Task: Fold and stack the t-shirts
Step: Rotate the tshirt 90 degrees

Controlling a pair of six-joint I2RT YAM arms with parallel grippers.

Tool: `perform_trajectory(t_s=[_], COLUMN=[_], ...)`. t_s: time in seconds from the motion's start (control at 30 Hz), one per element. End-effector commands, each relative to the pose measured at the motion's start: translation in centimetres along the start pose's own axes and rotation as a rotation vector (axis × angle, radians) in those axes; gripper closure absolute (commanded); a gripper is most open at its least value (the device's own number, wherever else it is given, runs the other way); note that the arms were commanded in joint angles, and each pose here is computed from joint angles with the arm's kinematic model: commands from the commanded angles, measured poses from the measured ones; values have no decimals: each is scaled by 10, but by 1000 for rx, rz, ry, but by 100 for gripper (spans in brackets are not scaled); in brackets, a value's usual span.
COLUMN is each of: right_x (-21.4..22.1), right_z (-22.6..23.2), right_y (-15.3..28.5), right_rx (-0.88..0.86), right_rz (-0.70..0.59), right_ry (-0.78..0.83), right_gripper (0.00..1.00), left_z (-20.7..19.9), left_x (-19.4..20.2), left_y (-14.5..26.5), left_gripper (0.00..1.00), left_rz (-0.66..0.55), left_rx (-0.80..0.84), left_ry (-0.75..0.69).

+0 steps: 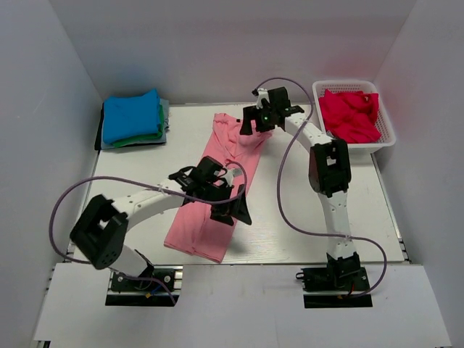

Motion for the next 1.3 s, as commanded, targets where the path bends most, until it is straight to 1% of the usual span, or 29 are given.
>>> perform_trajectory(t_s=[0.0,0.03,0.07,0.1,0.13,0.17,0.2,0.23,0.27,0.33,0.4,0.47,0.5,0.6,0.63,0.7,0.73,0.8,0.9,0.93,0.97,1.03,1.1,1.13,1.2,1.23,1.27], right_x=[-3,-5,2,40,31,71,67,86,93,116,125,140,140,148,150,157,147,150,142,131,126,110,82,74,57,42,37], right_z=[66,77,81,82,94,87,107,108,116,124,122,116,114,103,100,85,83,63,36,32,17,7,3,4,10,24,36], right_y=[29,42,43,33,49,43,52,51,50,49,46,37,35,25,22,14,12,12,17,17,19,20,22,26,31,43,52], right_rx=[53,85,101,165,160,201,174,181,178,216,258,295,301,313,292,333,348,401,447,444,439,412,374,354,294,237,190], right_rz=[8,-2,9,85,33,119,72,114,122,155,175,229,231,256,279,315,291,315,291,265,266,260,221,204,159,124,107], right_ry=[29,22,8,-75,-86,-163,-178,-201,-233,-247,-252,-268,-274,-281,-289,-312,-306,-330,-351,-351,-377,-341,-288,-276,-219,-194,-163], right_gripper=[10,10,10,10,10,10,10,10,10,10,10,10,10,10,10,10,10,10,10,10,10,10,10,10,10,10,10], left_z=[-8,2,5,2,14,22,22,24,30,32,38,44,46,48,48,48,50,51,53,52,47,44,41,45,47,44,41], left_x=[-10,-14,-14,-10,-9,-3,2,6,11,20,28,35,36,35,35,35,34,34,32,29,24,17,12,13,10,10,10], left_y=[42,53,63,81,94,100,113,117,118,128,129,130,128,127,127,127,125,124,121,121,118,110,101,93,88,83,76], left_gripper=[0,0,0,0,0,0,0,0,0,0,0,0,0,0,0,0,0,0,0,0,0,0,0,0,0,0,0], left_rz=[-190,-283,-347,-436,-531,-566,-650,-678,-699,-760,-773,-780,-778,-791,-791,-791,-781,-774,-762,-774,-757,-704,-644,-595,-567,-544,-508], left_rx=[-239,-390,-473,-544,-675,-723,-766,-781,-797,-821,-844,-853,-855,-857,-857,-857,-864,-870,-880,-870,-839,-802,-757,-755,-741,-717,-678], left_ry=[-96,-80,-55,6,53,93,127,150,173,214,228,228,242,241,241,241,243,245,236,233,190,138,84,83,51,34,-8])
Point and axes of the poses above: each gripper's point midway between its finger pads, its own y axis back along the fingers, its own z axis along the line the jaws close on, x = y × z, the point moved 7 cm from there along y, back along the fingers, and after that the axes turned 7 degrees about -y, right-handed, at the moved point
